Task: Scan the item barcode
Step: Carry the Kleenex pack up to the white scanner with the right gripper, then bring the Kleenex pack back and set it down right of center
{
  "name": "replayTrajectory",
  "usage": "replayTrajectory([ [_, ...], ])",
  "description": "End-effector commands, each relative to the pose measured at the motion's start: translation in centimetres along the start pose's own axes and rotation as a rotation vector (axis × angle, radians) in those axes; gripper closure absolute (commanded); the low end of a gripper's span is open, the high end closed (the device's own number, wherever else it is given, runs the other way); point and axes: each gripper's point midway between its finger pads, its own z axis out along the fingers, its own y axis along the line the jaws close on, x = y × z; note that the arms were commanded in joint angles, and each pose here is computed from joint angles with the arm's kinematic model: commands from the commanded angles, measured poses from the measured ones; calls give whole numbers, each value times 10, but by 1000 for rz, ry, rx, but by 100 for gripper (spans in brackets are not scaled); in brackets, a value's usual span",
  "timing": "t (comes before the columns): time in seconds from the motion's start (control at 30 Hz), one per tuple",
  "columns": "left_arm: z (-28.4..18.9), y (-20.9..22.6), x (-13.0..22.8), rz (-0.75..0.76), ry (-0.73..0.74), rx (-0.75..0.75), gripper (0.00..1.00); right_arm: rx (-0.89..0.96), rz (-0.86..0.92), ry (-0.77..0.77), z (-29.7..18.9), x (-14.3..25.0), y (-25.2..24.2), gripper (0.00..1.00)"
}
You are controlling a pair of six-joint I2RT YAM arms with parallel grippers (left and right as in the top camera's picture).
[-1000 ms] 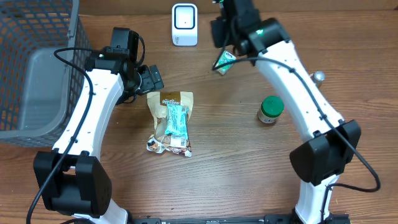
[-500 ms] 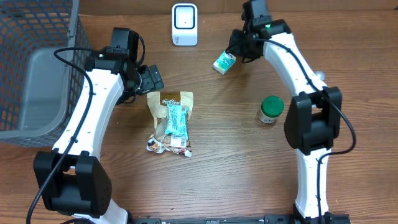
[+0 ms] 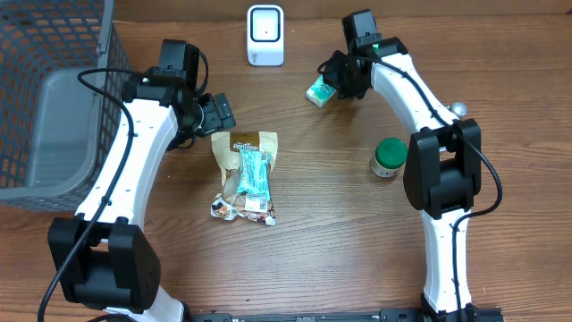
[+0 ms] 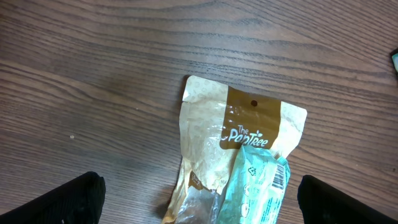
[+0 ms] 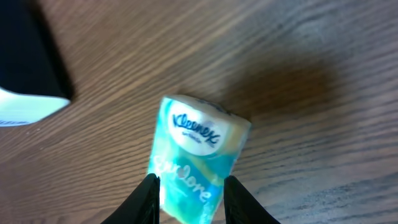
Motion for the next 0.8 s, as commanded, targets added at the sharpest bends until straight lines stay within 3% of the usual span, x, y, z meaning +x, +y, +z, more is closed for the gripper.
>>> replayTrajectory([
  [0.0,-3,-4,-3,18,-11,7,0,27,41,21,14,12,-11,69],
  [0.1,-3,-4,-3,18,-11,7,0,13,37,8,25,13,-15,65],
  [0.3,-3,-4,-3,18,-11,7,0,-5,33,-9,37,14,-19,65],
  [0.33,-3,-4,-3,17,-11,8,0,-8,33,-10,37,14,-18,87],
  [0.37,-3,-4,-3,17,-11,7,0,-17,33,-6,36,14,-16,96],
  [0.53,-3,-4,-3,17,-11,7,0,-150,-24,-24,5,-7,24,96],
  [0.77,-3,-4,-3,18,-11,7,0,-212,-296,-292,-70,-50,104,96],
])
